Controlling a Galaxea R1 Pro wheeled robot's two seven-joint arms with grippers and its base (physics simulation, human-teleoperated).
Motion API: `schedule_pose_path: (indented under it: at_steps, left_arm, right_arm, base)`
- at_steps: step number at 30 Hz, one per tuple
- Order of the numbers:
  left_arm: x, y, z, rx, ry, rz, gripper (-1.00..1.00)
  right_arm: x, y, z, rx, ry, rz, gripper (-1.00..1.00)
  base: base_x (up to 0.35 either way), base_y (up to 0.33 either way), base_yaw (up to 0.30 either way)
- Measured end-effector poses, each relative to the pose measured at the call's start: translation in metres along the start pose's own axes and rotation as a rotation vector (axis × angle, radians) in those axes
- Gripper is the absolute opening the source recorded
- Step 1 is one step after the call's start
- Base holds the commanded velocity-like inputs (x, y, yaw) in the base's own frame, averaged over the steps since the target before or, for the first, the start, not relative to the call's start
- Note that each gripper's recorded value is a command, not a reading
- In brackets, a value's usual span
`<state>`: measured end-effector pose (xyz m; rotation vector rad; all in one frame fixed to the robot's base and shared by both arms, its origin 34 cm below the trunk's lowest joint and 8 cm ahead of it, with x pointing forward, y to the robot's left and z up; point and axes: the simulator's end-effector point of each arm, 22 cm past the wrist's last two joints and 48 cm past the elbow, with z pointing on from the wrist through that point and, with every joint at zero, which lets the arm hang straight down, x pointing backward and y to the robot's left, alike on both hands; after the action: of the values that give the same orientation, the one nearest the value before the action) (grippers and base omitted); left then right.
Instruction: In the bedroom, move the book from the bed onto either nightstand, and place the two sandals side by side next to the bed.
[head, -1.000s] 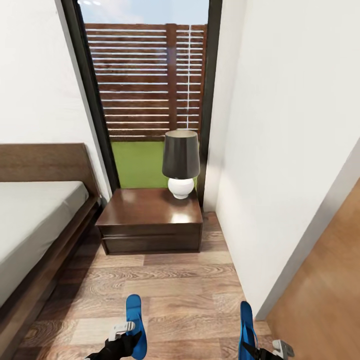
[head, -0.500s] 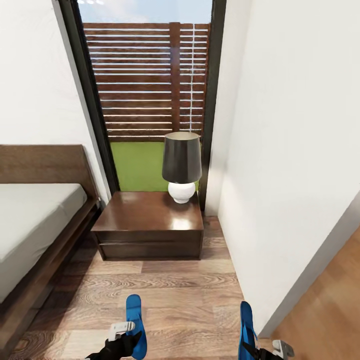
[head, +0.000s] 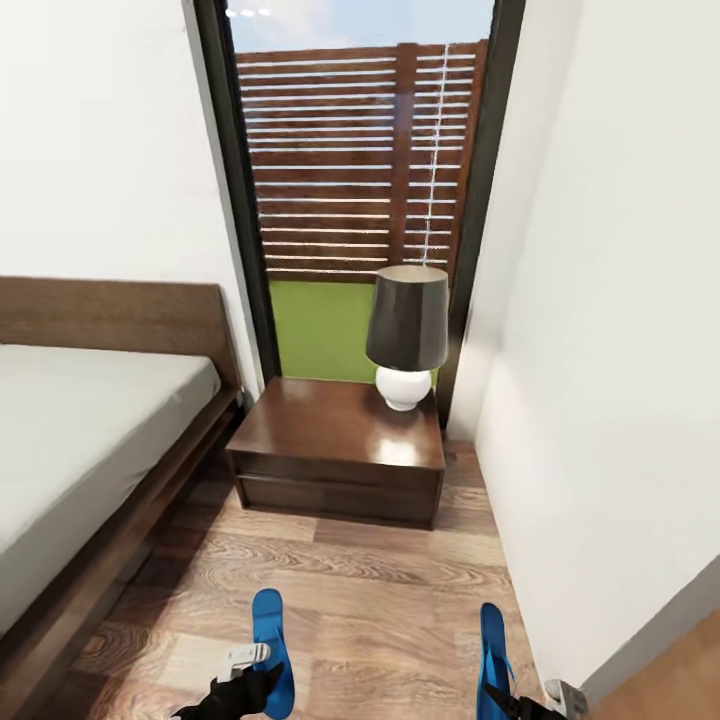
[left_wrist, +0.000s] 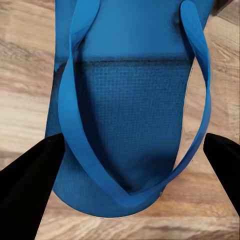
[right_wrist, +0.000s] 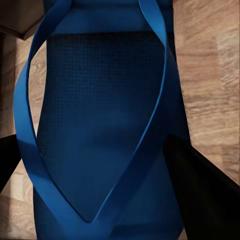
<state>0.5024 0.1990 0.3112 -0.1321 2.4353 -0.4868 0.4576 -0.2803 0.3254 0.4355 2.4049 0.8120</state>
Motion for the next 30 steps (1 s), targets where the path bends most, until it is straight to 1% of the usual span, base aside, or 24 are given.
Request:
schedule_pose_path:
  at_steps: [16,24,30]
  left_arm:
    - [-0.0002,0.0006,0.0000,-0.001,0.000,-0.001,-1.00]
    - [-0.0003,0.0007,-0.0002,-0.002,-0.001,-0.001,-1.00]
    - [-0.0003,0.0010,-0.0002,-0.001,-0.001,-0.001,-1.00]
  right_arm:
    - [0.0002,-0.0001,0.0001,0.000,0.001,0.000,-1.00]
    - [0.0001,0.0000,0.0000,0.000,0.000,0.000,-1.00]
    - [0.0002,-0.0001,0.0001,0.000,0.001,0.000,-1.00]
  base:
    - [0.011,-0.008,0.289]
    - [0.162,-0.122,0.289]
    - [0.024,-0.020,0.289]
